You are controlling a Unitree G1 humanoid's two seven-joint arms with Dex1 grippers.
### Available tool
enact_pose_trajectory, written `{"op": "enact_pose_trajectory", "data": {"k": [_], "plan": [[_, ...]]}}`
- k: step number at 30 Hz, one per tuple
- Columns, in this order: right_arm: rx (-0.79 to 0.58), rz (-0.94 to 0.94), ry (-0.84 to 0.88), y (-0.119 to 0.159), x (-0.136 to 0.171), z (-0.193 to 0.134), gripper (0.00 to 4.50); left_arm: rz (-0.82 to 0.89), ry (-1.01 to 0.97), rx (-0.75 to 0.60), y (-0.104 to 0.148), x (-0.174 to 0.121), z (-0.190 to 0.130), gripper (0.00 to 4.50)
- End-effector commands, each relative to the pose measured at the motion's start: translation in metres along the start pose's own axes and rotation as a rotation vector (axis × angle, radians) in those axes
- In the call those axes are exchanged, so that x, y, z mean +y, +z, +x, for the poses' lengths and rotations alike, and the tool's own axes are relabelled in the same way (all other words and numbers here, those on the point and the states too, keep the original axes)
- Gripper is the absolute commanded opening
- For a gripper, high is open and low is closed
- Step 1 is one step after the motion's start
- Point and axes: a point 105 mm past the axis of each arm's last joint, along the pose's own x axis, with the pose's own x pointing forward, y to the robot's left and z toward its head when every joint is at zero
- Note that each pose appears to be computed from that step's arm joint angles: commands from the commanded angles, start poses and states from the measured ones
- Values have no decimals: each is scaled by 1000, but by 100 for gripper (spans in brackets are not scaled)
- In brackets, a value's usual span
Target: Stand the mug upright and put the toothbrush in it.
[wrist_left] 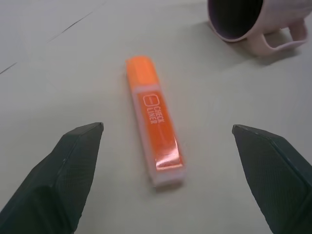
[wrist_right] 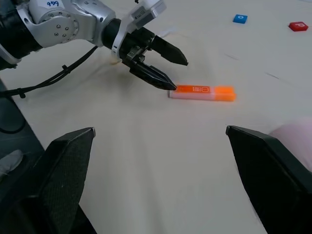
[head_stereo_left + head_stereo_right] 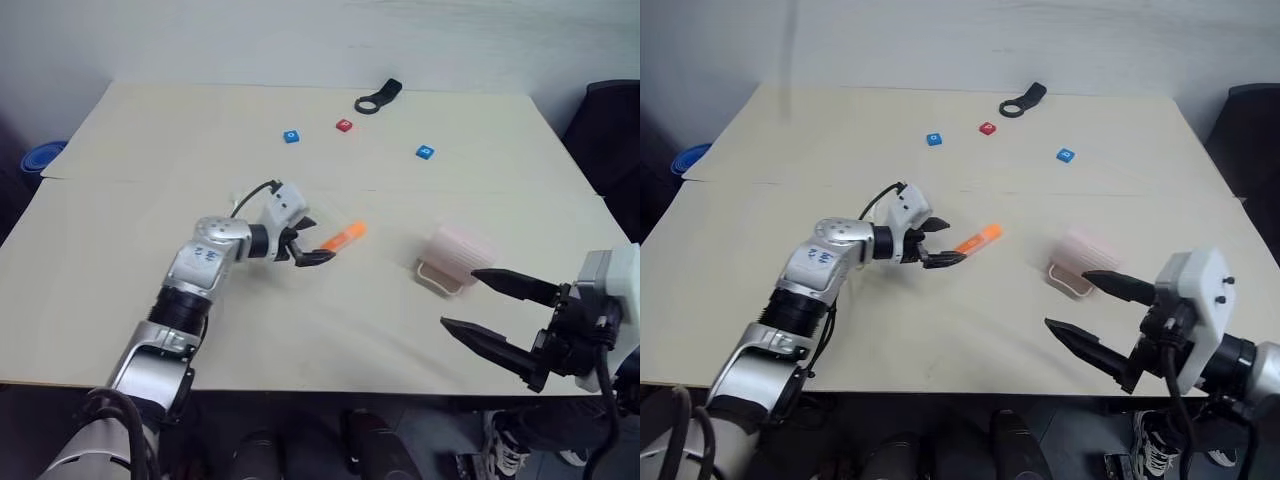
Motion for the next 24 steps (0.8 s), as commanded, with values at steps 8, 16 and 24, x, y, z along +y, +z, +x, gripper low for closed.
{"op": "enact_pose_trajectory", "data": {"k": [8,16,24], "plan": [[-4,-82,-152,0,-7,-6,450,14,60,63,16,-6,41,449],[-3,-99,-173,2,-18,-10,450,59,132,185,-4,2,43,305],[31,-128,-138,4,-24,-6,450,-20,197,191,-12,12,29,112]]}}
